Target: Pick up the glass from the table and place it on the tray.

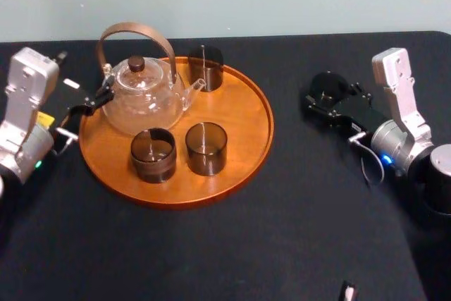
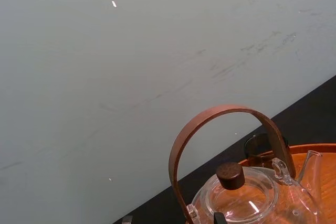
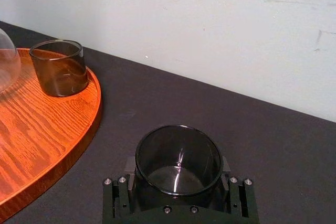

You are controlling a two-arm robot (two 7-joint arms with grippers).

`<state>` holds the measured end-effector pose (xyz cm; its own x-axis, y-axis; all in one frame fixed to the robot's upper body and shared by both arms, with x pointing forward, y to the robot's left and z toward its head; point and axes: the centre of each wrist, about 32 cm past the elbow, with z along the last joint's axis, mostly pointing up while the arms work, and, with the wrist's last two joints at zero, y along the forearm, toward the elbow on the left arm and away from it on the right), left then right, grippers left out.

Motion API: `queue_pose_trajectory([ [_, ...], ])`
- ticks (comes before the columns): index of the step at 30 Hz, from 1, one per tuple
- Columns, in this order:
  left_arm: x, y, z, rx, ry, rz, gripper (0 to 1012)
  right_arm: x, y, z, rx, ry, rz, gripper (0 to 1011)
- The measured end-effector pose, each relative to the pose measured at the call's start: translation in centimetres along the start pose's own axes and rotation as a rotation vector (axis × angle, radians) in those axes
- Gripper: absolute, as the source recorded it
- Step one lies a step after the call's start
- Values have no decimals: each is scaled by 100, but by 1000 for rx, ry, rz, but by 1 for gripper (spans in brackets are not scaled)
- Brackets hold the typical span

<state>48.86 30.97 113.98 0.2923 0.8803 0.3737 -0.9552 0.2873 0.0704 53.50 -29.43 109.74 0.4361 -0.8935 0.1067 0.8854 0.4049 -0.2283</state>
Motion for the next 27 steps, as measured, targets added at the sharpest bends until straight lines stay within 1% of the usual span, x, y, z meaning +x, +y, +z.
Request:
queue_pose_trajectory([
  [18, 0, 0, 0, 0, 0, 0, 1001, 1, -11, 1, 2, -2, 7, 908],
  [21, 0, 0, 0, 0, 0, 0, 1001, -8, -26, 34, 14, -11, 22, 908],
  [22, 0, 0, 0, 0, 0, 0, 1001, -20, -36, 66, 23, -18, 31, 908],
  [27, 0, 0, 0, 0, 0, 0, 1001, -61, -58, 146, 42, -35, 52, 908],
])
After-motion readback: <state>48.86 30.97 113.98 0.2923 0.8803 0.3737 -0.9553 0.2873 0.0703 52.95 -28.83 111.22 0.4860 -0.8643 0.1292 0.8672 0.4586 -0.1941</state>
